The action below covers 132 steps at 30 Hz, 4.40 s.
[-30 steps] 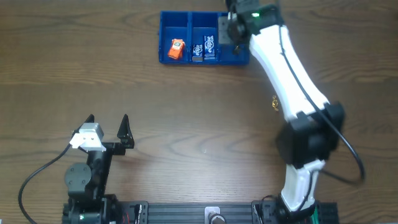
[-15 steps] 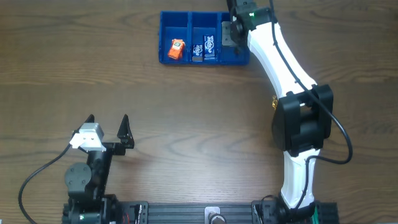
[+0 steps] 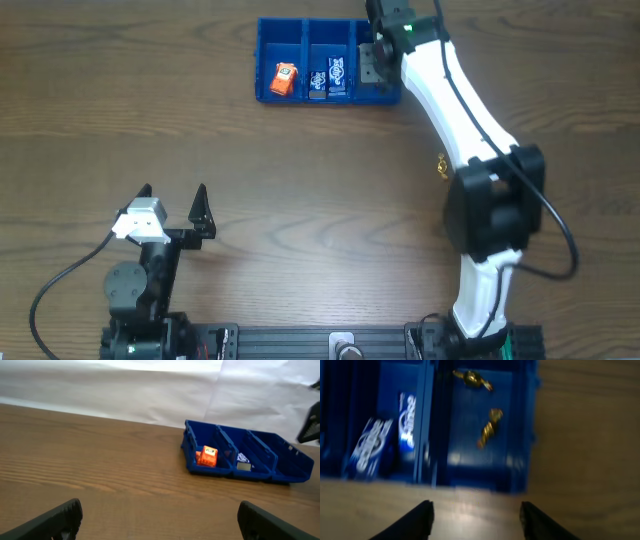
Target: Sort Candies Into Trays
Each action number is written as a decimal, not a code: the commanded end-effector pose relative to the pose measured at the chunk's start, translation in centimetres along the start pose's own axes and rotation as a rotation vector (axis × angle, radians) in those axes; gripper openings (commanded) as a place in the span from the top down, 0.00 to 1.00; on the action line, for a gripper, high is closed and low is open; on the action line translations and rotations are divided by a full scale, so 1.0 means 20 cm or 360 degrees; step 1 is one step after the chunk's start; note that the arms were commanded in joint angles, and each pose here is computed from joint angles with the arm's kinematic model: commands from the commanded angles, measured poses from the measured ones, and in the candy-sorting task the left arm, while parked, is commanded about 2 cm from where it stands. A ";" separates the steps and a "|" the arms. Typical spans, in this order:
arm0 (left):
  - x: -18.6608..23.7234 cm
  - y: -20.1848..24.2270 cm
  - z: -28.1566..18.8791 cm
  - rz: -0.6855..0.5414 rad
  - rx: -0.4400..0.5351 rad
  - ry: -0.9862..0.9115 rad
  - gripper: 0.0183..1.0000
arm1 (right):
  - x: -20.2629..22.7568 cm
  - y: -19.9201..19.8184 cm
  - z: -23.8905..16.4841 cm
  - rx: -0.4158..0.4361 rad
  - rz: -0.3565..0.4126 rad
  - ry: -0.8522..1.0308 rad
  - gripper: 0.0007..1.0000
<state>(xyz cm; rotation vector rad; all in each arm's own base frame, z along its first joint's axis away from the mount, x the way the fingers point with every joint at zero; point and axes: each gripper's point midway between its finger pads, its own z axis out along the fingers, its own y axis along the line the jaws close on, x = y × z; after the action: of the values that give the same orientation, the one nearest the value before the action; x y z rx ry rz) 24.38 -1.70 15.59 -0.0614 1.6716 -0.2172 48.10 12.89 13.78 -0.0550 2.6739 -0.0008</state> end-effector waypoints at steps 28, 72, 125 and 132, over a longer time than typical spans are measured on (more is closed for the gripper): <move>0.08 0.00 0.01 -0.0015 0.0019 0.0076 0.00 | 0.95 -0.61 0.18 0.0122 0.0227 0.0430 0.39; 0.08 0.00 0.01 -0.0016 0.0020 0.0077 0.00 | 1.00 -0.60 0.33 0.0068 0.0275 0.0501 0.53; 0.08 0.00 0.01 -0.0016 0.0020 0.0077 0.00 | -0.24 0.06 0.11 0.0004 0.0098 -0.0177 0.89; 0.08 0.00 0.01 -0.0015 0.0019 0.0076 0.00 | -0.26 0.00 0.12 0.0028 0.0135 -0.0189 0.86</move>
<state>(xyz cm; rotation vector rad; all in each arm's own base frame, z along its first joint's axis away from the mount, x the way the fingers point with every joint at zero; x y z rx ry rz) 24.38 -1.70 15.59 -0.0614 1.6716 -0.2172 53.03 14.57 12.46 0.0005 2.5944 0.0246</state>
